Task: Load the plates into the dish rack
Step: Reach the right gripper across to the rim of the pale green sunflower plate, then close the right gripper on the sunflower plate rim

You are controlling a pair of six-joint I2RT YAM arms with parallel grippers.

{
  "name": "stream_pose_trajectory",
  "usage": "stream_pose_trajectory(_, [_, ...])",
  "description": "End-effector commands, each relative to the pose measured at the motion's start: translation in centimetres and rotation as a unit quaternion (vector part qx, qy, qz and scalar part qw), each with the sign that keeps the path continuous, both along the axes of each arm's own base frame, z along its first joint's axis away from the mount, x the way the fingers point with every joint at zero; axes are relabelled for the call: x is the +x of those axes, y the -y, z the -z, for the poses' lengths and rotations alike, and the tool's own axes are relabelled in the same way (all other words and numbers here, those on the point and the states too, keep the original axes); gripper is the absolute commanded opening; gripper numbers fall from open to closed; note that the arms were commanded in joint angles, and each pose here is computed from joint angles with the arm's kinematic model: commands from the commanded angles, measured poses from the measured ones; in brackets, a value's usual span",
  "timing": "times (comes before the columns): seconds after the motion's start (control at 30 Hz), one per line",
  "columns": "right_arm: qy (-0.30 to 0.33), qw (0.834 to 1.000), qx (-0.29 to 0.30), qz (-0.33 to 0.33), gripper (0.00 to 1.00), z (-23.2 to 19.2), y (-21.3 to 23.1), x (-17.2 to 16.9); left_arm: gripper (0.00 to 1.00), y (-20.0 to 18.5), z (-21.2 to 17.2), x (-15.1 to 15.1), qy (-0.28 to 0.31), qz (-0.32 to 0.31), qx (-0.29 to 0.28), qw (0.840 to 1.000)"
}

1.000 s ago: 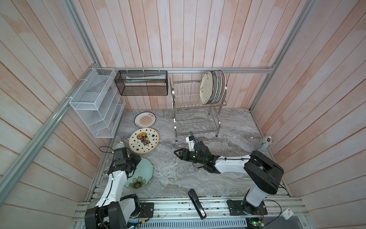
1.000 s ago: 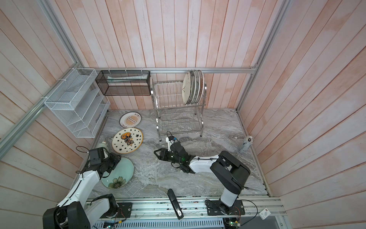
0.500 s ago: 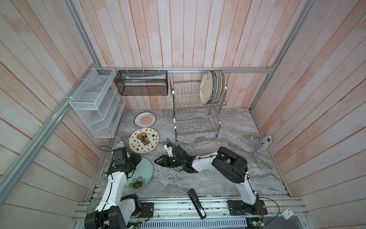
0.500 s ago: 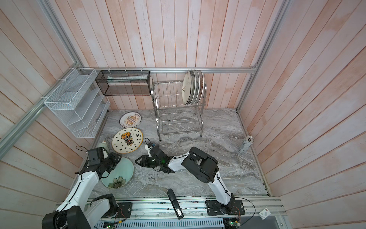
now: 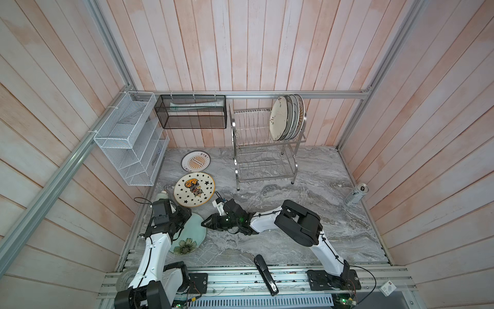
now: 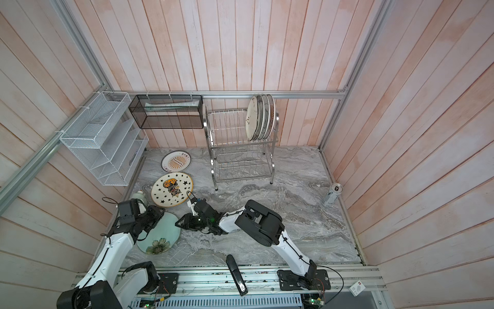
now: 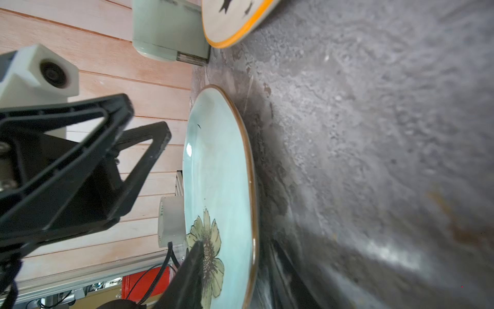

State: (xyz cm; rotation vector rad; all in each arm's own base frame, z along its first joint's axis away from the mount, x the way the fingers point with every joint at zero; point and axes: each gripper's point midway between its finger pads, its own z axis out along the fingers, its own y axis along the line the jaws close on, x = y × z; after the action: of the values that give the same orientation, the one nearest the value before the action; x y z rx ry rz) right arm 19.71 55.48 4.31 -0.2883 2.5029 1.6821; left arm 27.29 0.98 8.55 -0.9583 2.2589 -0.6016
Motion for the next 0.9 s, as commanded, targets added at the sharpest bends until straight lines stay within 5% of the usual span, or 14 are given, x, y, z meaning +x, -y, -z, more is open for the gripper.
stream_pose_trajectory(0.0, [-0.015,1.000,-0.006,-0.009,0.38,1.0,-0.4,-0.3,0.41,0.0,0.0,0.0,0.006,0.001,-0.003,1.000])
stream_pose_trajectory(0.47, [-0.041,0.999,-0.002,-0.024,0.26,2.4,-1.4,-1.1,0.41,-0.5,-0.5,-0.4,0.015,-0.013,0.012,1.000])
stream_pose_trajectory(0.87, [-0.040,0.999,0.006,-0.026,0.06,2.1,-1.3,-1.2,0.41,-0.4,-0.6,-0.6,0.013,-0.010,0.015,1.000])
